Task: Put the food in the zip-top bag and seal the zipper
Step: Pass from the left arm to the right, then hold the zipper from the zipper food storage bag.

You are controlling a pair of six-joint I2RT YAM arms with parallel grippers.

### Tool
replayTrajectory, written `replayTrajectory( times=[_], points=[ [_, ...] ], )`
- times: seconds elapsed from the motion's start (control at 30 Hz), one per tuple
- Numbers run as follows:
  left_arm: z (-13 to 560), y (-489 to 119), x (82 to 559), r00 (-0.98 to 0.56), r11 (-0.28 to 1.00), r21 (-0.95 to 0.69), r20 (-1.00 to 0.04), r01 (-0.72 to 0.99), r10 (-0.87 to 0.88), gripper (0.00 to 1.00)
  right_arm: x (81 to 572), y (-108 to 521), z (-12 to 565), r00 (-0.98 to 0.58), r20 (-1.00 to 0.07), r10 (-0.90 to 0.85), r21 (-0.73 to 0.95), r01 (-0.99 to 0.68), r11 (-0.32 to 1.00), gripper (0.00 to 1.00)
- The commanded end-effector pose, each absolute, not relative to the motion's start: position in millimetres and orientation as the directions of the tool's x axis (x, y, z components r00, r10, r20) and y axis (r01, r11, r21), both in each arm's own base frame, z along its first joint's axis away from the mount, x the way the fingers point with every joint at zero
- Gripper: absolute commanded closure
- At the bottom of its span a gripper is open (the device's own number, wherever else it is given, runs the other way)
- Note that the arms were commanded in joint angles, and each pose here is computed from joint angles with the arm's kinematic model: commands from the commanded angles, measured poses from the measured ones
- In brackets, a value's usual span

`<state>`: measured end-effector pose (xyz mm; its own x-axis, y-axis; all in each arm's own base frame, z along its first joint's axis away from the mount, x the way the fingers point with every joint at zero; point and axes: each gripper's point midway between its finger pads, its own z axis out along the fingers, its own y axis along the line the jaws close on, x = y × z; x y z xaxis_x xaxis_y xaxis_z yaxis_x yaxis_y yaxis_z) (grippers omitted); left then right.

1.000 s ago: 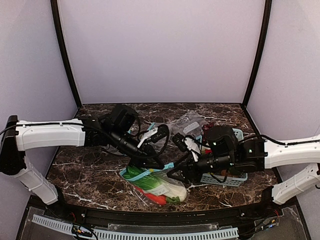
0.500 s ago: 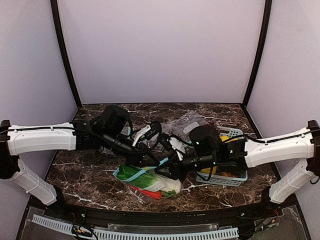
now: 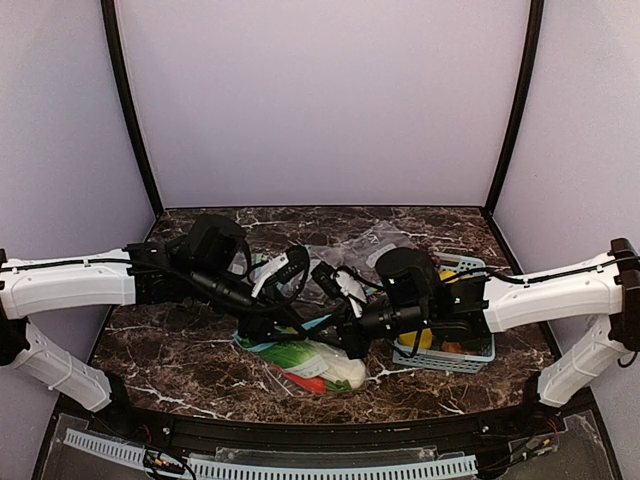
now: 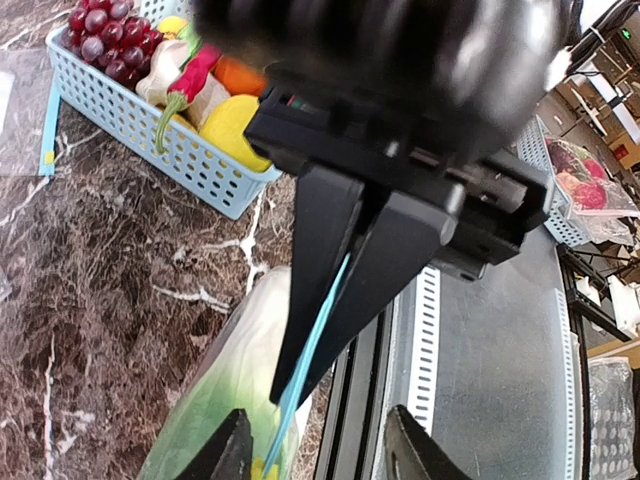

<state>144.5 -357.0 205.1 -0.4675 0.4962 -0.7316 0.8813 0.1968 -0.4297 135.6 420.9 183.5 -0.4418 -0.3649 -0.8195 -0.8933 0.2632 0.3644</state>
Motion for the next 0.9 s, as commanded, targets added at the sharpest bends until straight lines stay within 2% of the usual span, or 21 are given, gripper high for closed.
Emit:
replayTrajectory(
  times=[0.0, 0.17, 0.6, 0.67, 0.87],
  points=[
    [184.6, -341.4, 137.5, -0.464, 0.23, -0.41, -0.681, 0.883, 0.567, 0.59, 137.3, 426.0, 207.2, -0.418, -0.859, -0.295, 0.366, -0.905, 0.216, 1.0],
    [175.8, -336.0, 137.1, -0.464, 0.247, -0.401, -0.655, 0.882, 0.596, 0.66, 138.0, 423.8, 206.4, -0.421, -0.858, -0.294, 0.366, -0.903, 0.223, 1.0],
    [177.4, -326.5, 143.7, -0.458, 0.28, -0.363, -0.661, 0.889, 0.595, 0.7, 138.2, 420.6, 202.4, -0.433, -0.849, -0.304, 0.375, -0.898, 0.23, 1.0],
    [179.5, -326.5, 144.0, -0.457, 0.275, -0.367, -0.665, 0.889, 0.59, 0.75, 138.4, 420.2, 200.9, -0.435, -0.847, -0.306, 0.377, -0.897, 0.232, 1.0],
    [178.8, -329.0, 141.4, -0.462, 0.254, -0.391, -0.661, 0.884, 0.591, 0.78, 138.4, 422.2, 199.5, -0.439, -0.84, -0.318, 0.38, -0.895, 0.232, 1.0]
  ],
)
